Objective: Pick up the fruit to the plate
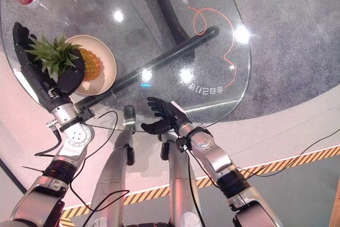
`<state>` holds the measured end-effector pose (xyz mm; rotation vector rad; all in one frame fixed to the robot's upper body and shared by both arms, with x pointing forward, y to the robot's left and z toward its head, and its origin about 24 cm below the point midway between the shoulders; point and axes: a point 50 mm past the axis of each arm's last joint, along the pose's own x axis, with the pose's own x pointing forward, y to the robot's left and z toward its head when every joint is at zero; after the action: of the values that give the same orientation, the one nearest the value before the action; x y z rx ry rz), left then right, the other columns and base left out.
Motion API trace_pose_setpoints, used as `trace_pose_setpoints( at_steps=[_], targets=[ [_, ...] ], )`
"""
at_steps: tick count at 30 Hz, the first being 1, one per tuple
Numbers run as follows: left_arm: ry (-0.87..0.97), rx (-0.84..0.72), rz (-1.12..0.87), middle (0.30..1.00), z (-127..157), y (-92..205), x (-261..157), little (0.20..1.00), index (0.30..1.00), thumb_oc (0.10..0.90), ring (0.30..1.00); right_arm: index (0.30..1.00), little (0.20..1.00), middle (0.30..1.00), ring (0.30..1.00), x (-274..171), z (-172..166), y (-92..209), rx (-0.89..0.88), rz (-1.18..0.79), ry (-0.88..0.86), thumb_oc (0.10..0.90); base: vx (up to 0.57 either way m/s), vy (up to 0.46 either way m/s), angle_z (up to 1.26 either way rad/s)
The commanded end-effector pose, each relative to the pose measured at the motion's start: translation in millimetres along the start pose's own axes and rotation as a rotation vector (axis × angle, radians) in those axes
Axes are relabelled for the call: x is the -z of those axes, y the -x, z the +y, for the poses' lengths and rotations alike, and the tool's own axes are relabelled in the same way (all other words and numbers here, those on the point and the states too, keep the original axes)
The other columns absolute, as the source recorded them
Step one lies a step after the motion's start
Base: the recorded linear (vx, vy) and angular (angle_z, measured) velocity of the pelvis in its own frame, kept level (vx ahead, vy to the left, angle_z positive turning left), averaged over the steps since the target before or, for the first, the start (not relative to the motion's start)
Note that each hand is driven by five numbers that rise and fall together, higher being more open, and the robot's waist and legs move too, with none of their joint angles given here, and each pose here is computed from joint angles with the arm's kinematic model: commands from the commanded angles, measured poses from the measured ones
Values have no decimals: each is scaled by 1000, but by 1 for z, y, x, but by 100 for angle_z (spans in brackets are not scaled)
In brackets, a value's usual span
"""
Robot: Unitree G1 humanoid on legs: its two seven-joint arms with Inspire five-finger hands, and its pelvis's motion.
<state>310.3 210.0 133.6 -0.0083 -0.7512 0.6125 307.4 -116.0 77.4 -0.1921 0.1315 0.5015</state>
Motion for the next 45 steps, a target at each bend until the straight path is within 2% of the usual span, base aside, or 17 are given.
trace_pose_setpoints(
  at_steps=[1, 12, 33, 45],
  targets=[
    [132, -73, -59, 900, 8, -7, -15, 900, 900, 800, 900, 900, 900, 900, 900, -8, 8, 11, -40, -117, -14, 800, -11, -65, 0],
    [142, -36, 18, 900, 24, 2, -5, 900, 900, 800, 900, 900, 900, 900, 900, -2, 4, 17, -31, -116, -35, 800, 7, -38, 2],
    [163, 164, 133, 900, 23, 20, 2, 900, 900, 800, 900, 900, 900, 900, 900, 6, 0, 25, -14, -100, -57, 800, 3, -5, -1],
    [206, 199, 211, 900, 25, 30, 5, 900, 900, 800, 900, 900, 900, 900, 900, 13, 3, 30, -14, -99, -69, 800, 11, -18, -5]
  ],
)
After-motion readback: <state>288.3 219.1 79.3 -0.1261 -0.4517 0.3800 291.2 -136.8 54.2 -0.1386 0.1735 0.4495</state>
